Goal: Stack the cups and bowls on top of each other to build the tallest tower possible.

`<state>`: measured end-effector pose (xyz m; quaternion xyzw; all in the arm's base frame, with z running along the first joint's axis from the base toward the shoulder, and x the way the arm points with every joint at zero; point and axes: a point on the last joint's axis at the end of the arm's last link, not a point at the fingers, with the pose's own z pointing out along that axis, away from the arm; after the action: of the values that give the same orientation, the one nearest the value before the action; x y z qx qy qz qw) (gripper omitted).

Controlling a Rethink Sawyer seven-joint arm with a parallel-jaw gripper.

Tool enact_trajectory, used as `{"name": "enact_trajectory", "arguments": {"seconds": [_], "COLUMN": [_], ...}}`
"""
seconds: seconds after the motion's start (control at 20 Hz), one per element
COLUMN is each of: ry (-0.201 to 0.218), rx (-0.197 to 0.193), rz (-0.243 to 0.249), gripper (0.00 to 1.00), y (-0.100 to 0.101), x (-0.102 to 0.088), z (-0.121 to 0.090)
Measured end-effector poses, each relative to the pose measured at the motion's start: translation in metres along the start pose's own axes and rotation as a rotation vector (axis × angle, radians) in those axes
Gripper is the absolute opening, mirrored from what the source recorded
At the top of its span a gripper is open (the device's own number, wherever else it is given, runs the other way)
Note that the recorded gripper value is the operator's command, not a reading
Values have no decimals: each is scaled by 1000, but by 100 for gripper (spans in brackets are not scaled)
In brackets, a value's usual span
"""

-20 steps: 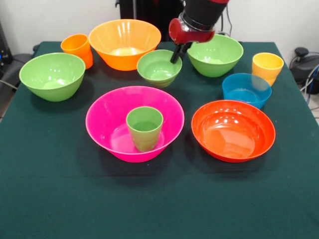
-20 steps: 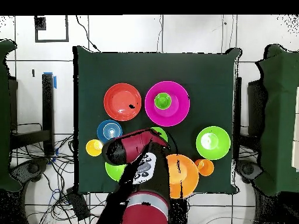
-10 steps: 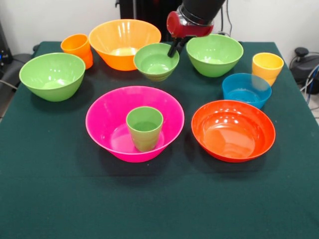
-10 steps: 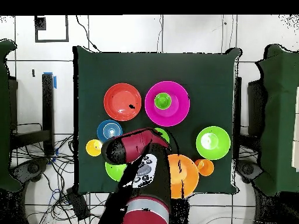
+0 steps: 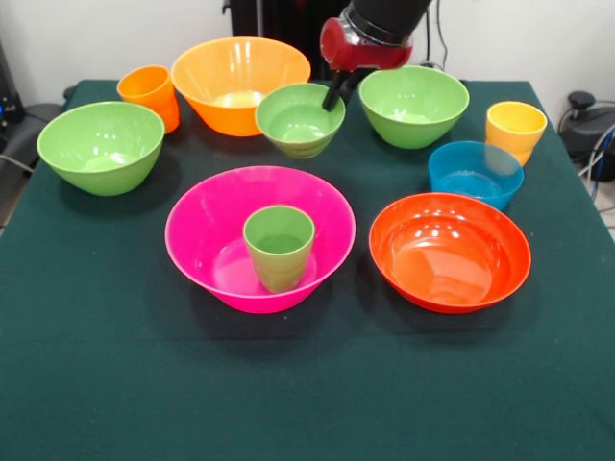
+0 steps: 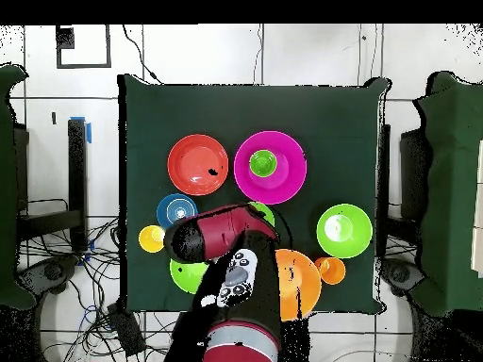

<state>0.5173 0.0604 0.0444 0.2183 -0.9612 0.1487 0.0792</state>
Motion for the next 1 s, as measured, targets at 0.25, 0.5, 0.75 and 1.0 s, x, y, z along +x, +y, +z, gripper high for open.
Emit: {"name": "enact_trajectory", "arguments": {"seconds": [0.25,0.5,0.75,1.0], "ry": [-25,-59,-73,-68], "rx": [-9,-14,-16,-17], "rz": [10,7,2,2], "gripper": [0,0,0,0], "y": [-5,-5,-4,-4], "x": [-10,-25,-33,-37], "z": [-5,-11,-14,-16]}}
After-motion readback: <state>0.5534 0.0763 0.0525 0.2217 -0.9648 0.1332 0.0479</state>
